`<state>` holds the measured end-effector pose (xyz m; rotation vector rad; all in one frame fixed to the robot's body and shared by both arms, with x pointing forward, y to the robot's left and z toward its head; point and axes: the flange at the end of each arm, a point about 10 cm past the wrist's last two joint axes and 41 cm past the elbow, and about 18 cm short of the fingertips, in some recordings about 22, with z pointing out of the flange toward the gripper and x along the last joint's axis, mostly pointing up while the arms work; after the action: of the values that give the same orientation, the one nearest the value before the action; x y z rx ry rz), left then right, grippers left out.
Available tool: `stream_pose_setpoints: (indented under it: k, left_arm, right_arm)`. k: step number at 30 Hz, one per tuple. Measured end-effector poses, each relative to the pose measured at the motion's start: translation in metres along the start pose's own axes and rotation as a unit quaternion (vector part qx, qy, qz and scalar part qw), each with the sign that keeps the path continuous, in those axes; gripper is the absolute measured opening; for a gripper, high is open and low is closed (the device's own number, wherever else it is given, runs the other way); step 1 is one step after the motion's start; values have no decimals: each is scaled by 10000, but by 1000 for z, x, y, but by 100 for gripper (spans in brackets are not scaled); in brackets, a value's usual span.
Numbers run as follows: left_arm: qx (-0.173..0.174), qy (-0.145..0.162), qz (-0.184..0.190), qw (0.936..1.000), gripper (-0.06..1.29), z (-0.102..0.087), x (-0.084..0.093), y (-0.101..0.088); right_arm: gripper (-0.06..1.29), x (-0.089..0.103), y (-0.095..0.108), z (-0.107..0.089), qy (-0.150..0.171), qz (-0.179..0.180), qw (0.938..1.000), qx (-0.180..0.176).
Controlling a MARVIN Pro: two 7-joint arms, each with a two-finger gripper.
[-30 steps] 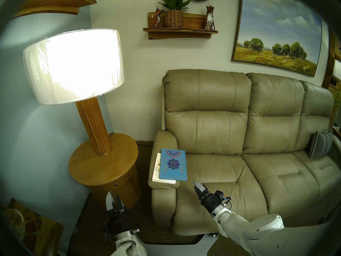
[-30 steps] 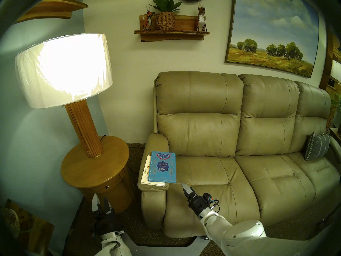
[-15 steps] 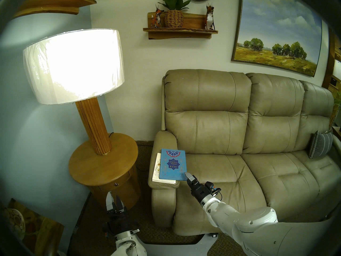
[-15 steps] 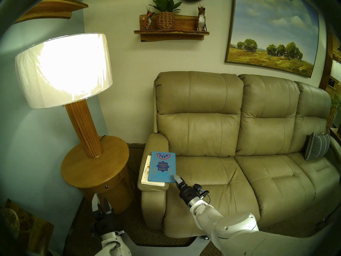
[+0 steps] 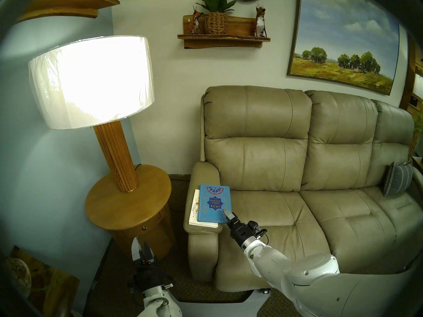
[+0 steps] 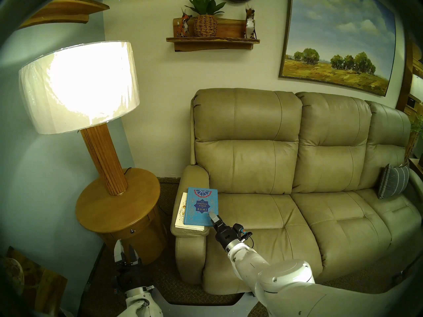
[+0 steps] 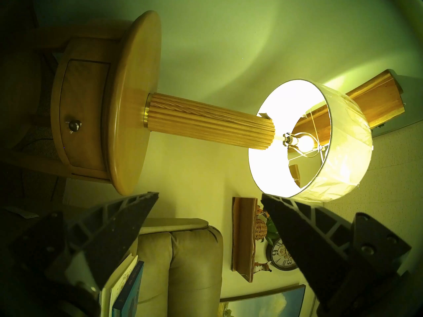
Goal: Move books from sofa to side table
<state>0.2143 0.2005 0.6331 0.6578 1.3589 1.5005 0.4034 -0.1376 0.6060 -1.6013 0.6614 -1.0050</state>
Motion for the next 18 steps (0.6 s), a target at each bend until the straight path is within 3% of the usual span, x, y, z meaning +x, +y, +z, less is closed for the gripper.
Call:
stream_pose_setpoints:
  k: [14,16,18]
  left_arm:
    - [0,0,0,10000,125,0,0,0]
    - [0,0,0,10000,125,0,0,0]
    - [0,0,0,10000,125,0,0,0]
  right_arm:
    - [123,-3,-3,1,100,-51,9999,127]
    - [114,-4,-3,0,100,-69,9998,148]
    - [63,-5,-3,-1,101,-91,9997,198]
